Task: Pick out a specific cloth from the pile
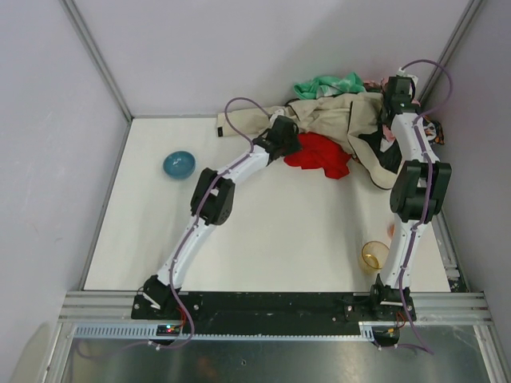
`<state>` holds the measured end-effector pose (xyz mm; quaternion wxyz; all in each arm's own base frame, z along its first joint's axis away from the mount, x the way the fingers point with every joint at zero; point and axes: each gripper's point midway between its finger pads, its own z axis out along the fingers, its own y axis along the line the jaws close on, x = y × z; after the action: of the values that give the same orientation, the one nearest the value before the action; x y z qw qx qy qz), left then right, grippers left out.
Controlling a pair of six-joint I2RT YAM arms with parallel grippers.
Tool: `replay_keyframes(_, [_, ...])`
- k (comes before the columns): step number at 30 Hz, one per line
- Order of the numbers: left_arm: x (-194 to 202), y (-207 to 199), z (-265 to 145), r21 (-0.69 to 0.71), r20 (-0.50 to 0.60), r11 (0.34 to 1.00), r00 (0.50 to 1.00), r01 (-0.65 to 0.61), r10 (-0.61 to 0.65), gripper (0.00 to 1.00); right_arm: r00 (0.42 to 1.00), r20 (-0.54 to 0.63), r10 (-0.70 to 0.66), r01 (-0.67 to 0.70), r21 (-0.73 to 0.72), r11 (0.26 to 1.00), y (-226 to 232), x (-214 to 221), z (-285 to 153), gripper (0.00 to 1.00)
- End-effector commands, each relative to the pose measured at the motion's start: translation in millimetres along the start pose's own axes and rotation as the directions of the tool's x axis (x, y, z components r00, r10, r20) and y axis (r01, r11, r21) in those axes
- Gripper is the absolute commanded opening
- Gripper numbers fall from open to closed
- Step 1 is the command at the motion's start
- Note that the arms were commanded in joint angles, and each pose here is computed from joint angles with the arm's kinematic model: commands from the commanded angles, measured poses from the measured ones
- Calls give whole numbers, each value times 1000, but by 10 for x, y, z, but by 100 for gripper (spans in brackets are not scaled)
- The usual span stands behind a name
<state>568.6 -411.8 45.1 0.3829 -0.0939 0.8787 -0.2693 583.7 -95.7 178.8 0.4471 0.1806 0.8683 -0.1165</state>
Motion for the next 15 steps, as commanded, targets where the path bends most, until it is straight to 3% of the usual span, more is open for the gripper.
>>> replay_keyframes(1, [-76,-230,-189,22,18,999,999,-35,35,24,999,-44,28,-27,11,1000,-57,144,41,21])
replay_keyframes(3, [-264,-339,-424,27,49,997,996,-71,69,6,998,-66,25,-25,12,1000,-53,210,51,23])
replay_keyframes(7, [-622,-454,-1125,14,107,987,982,-159,157,1,996,-85,5,-7,-32,999,27,238,-46,33])
replay_keyframes(9, [-728,-459,-1617,14,123,982,975,-187,184,1,997,-74,-30,26,-58,998,120,206,-151,48])
replay_keyframes(10, [-743,-441,-1867,19,128,982,974,-190,186,1,996,-69,-51,47,-60,997,146,189,-204,65])
replay_keyframes(12, [-645,-320,-2311,28,118,979,973,-203,198,1,995,-45,-84,82,-41,996,170,106,-341,88])
replay_keyframes(15, [-463,-58,-2951,19,132,970,962,-244,239,1,994,15,-107,108,-31,994,242,-101,-676,98])
